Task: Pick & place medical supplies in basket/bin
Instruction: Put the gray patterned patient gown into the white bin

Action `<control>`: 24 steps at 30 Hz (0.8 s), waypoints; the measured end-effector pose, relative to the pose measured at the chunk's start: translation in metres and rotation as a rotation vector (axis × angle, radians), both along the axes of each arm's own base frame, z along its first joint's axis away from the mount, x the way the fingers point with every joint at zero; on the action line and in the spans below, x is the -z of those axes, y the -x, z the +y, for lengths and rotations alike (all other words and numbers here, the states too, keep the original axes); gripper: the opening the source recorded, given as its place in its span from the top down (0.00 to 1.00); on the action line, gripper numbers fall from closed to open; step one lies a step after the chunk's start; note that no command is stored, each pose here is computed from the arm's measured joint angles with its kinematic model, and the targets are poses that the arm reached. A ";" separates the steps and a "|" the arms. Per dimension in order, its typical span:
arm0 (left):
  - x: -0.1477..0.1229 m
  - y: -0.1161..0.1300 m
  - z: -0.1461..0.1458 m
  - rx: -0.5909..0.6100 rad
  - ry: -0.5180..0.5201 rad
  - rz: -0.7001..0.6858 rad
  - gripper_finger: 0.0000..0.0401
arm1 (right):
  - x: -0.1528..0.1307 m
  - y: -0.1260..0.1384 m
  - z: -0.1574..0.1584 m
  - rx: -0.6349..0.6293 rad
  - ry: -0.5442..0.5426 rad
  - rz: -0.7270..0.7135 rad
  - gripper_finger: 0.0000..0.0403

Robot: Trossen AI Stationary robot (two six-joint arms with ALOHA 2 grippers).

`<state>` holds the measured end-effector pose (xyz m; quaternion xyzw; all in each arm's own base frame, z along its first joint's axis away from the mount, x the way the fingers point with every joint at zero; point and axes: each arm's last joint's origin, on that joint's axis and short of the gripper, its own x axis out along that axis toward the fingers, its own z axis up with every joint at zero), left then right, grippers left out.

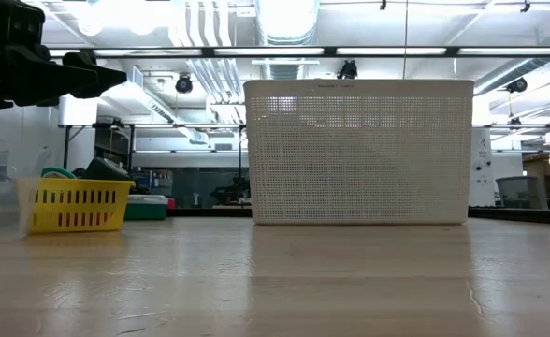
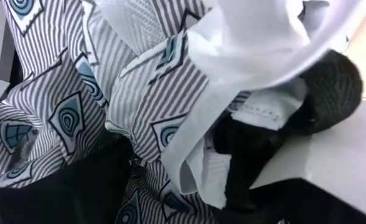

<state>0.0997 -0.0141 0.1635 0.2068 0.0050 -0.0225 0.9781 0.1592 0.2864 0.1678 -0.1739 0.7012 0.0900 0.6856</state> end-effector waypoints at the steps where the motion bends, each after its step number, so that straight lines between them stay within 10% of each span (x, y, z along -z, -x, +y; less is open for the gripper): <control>1: 0.000 0.000 0.000 0.000 0.000 0.000 0.23 | 0.001 0.000 0.000 -0.001 0.000 -0.004 0.16; 24: 0.000 0.000 0.000 0.000 0.000 0.000 0.23 | 0.008 -0.001 -0.001 -0.007 -0.011 -0.029 0.28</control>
